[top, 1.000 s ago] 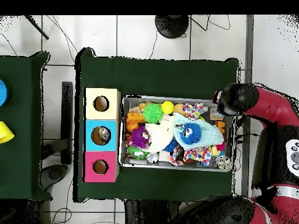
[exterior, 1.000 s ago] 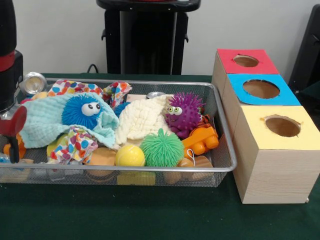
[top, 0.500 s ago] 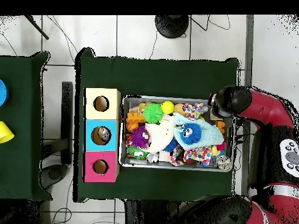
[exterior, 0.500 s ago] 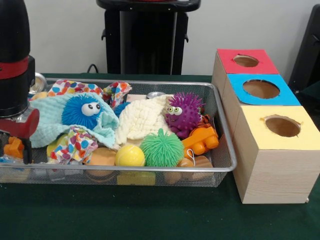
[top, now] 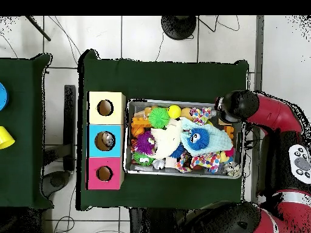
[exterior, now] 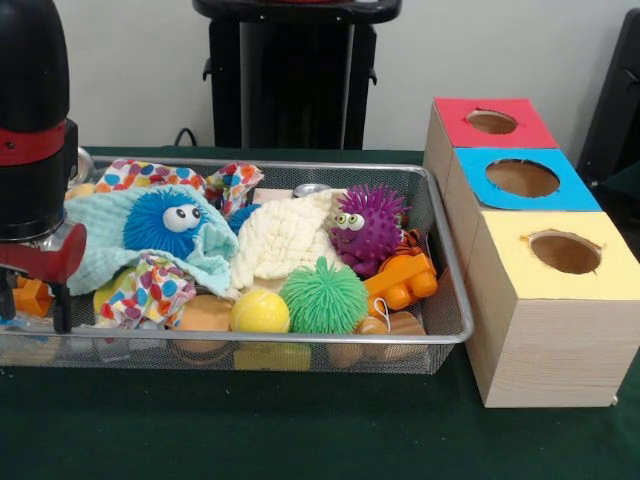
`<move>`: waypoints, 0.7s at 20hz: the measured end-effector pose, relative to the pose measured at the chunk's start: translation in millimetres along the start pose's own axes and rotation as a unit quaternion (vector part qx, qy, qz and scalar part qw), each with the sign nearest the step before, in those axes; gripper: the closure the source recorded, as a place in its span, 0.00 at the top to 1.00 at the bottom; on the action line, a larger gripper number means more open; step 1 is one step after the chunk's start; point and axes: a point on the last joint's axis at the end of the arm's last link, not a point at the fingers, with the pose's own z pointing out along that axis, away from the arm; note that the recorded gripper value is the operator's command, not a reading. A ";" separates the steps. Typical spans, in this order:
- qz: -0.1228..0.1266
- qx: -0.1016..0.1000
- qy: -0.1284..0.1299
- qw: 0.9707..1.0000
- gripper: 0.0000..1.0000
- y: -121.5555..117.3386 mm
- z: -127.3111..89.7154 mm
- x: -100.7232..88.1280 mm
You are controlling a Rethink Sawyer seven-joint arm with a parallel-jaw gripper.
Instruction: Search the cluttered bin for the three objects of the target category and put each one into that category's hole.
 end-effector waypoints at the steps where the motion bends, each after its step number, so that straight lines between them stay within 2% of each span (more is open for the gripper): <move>1: 0.000 0.000 0.000 1.000 1.00 -0.1 0.1 0.2; 14: 0.006 -0.005 -0.002 1.000 1.00 -2.2 0.1 2.0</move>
